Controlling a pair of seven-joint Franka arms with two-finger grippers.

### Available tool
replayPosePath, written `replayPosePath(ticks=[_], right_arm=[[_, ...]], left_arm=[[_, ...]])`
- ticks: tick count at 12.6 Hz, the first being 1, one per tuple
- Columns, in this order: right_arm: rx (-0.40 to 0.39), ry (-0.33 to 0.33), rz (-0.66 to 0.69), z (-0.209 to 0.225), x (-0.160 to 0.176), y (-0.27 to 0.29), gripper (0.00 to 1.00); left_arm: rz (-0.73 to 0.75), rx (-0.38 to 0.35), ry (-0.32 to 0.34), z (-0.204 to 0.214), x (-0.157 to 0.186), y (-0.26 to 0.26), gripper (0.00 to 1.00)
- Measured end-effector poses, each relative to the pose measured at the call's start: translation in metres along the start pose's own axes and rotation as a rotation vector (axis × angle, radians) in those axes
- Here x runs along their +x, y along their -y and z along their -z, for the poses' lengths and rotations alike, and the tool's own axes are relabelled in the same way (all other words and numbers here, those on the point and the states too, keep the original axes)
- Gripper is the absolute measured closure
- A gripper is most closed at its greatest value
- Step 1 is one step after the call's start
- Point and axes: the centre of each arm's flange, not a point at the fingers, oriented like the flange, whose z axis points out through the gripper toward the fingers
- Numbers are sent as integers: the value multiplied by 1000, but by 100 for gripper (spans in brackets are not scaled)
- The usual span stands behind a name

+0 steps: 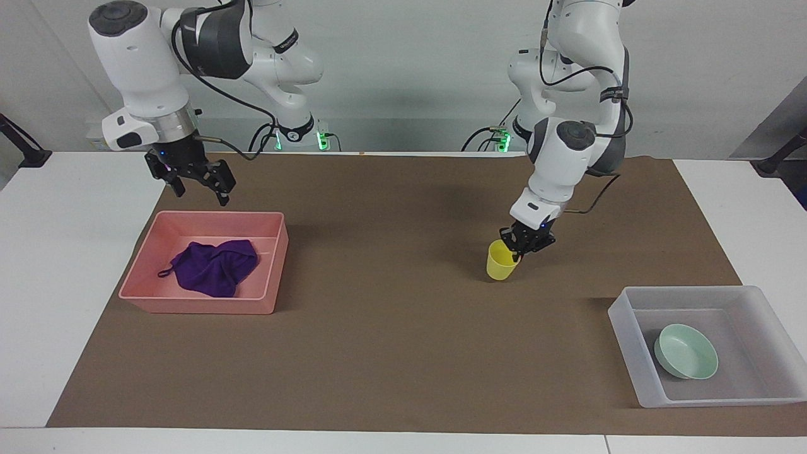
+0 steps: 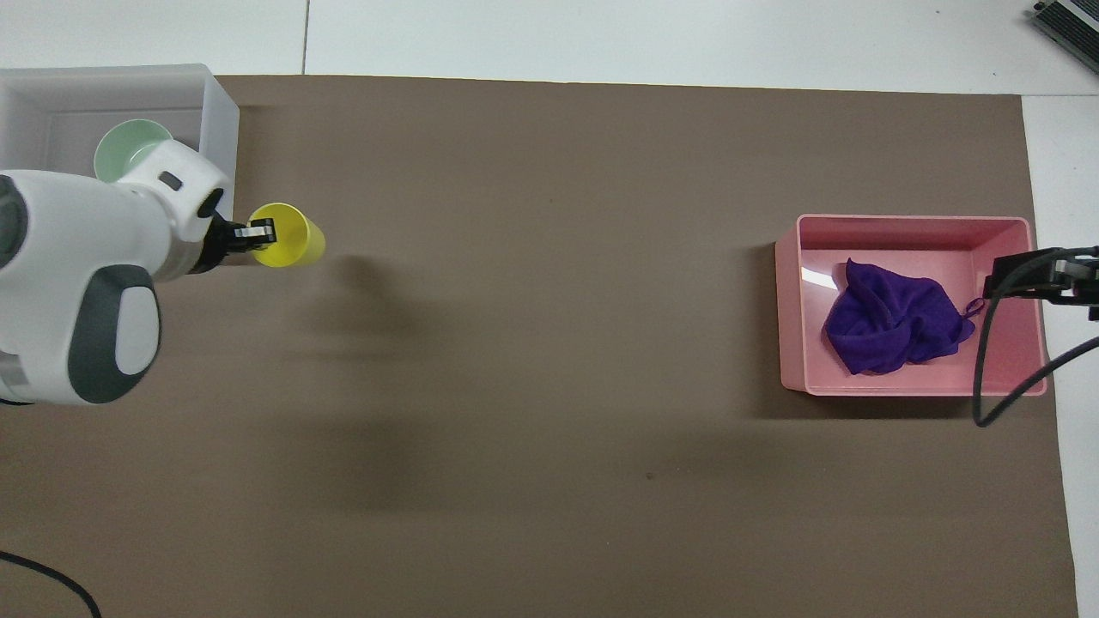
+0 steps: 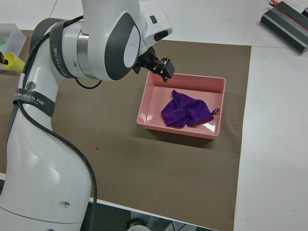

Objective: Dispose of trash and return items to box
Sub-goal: 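Lift the yellow cup into the green bowl while the right gripper withdraws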

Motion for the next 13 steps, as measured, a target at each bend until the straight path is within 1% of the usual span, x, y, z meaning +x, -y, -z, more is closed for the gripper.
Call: replayPosePath(ticks=[1, 3, 6, 10, 13], right_arm=[[5, 4, -3, 2, 1, -1, 0], [13, 27, -11, -7, 3, -4, 0], [13, 41, -9, -13, 3, -3, 0], [14, 42, -8, -13, 3, -3, 0], [14, 42, -8, -13, 3, -3, 0]], left_arm=[[22, 7, -24, 8, 17, 25, 97], [62, 15, -62, 19, 49, 60, 97], [131, 27, -84, 22, 84, 107, 97], [207, 38, -54, -8, 121, 163, 97], [242, 41, -2, -35, 137, 192, 97]])
